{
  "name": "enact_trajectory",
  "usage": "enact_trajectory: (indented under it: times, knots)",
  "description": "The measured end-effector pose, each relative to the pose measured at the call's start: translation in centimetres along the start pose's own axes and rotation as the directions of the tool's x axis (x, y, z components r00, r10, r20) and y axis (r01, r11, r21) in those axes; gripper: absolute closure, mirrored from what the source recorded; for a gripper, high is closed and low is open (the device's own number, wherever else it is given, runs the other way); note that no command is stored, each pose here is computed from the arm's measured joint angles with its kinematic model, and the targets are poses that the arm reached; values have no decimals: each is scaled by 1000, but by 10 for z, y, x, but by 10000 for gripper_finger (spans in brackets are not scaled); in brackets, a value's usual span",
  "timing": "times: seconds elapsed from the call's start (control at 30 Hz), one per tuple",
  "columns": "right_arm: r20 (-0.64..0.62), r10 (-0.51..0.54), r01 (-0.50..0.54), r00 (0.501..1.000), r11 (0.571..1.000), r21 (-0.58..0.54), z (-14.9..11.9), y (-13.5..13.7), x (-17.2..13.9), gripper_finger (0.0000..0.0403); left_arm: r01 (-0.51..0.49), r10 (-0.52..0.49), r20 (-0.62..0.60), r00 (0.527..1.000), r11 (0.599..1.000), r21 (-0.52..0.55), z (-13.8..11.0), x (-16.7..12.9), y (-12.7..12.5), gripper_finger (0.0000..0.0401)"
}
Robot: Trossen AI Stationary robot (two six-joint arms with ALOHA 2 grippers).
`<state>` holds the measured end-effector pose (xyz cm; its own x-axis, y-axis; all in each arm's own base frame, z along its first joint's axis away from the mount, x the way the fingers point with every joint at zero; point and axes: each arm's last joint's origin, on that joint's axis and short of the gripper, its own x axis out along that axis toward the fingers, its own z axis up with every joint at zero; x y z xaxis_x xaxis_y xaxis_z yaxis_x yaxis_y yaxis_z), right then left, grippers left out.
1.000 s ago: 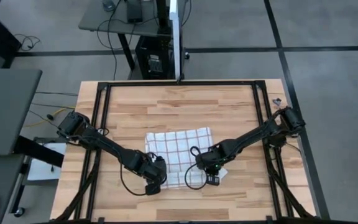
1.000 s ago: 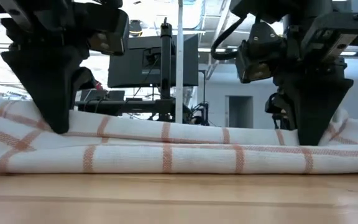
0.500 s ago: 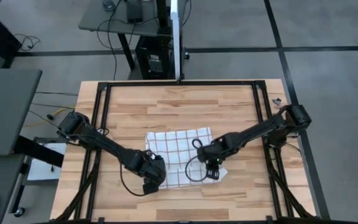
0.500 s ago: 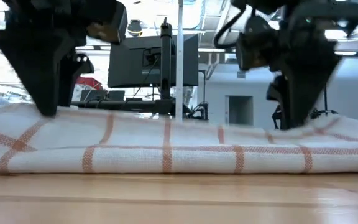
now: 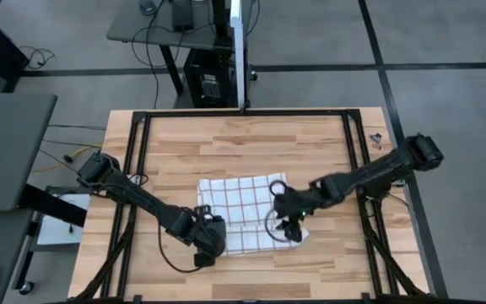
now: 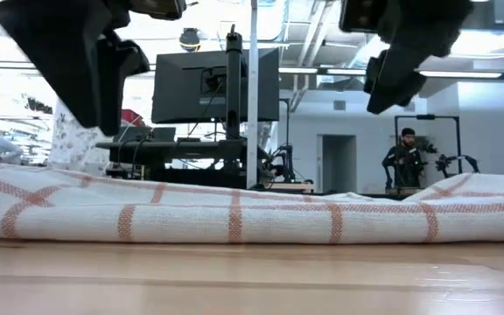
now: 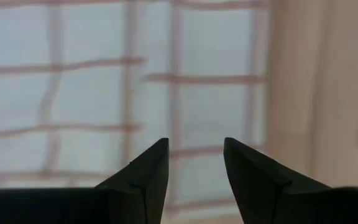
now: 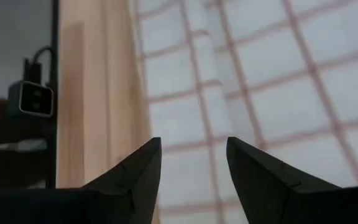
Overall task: Roll towel
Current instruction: Roll the white towel
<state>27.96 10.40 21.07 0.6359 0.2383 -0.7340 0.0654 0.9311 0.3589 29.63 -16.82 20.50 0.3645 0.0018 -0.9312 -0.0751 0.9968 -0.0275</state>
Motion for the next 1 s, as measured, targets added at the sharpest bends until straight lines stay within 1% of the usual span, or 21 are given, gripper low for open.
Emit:
enact_trajectory:
  times: [0.13,0.23,0.3,0.37,0.5,0.53,0.6,0.7,0.77,0.87,1.0]
  knots:
    - [175,26,-25,984,1000,-8,-31,3,20,250,38,-36,63,997,999,-30,-9,18,-1,273]
    - [249,8,-5,968,1000,-9,-49,-3,30,261,33,-30,73,997,998,-50,-16,29,6,277]
    - [238,-26,30,971,999,-13,-60,-9,37,265,36,-30,80,996,997,-72,-20,37,10,278]
    - [201,-52,57,978,998,-19,-69,-13,46,268,29,-23,69,997,996,-89,-26,43,14,278]
    - [135,-88,93,987,995,-29,-85,-18,66,268,16,-11,48,999,993,-115,-38,51,18,278]
    - [139,-98,101,985,995,-19,-87,-18,71,268,14,-8,46,999,991,-131,-39,52,19,279]
    - [128,-104,103,986,995,8,-92,-18,78,269,10,-4,41,999,987,-160,-43,53,20,279]
    - [119,-104,104,987,995,4,-99,-15,83,269,4,2,38,999,987,-158,-45,54,20,279]
    - [114,-102,103,988,995,-3,-101,-13,83,269,2,3,33,999,988,-155,-46,52,21,279]
    - [114,-75,76,991,997,-3,-98,-9,75,269,14,-8,36,999,987,-162,-46,43,24,279]
    - [117,-21,27,993,998,-50,-88,-3,49,269,68,-51,95,994,981,-184,-41,11,30,279]
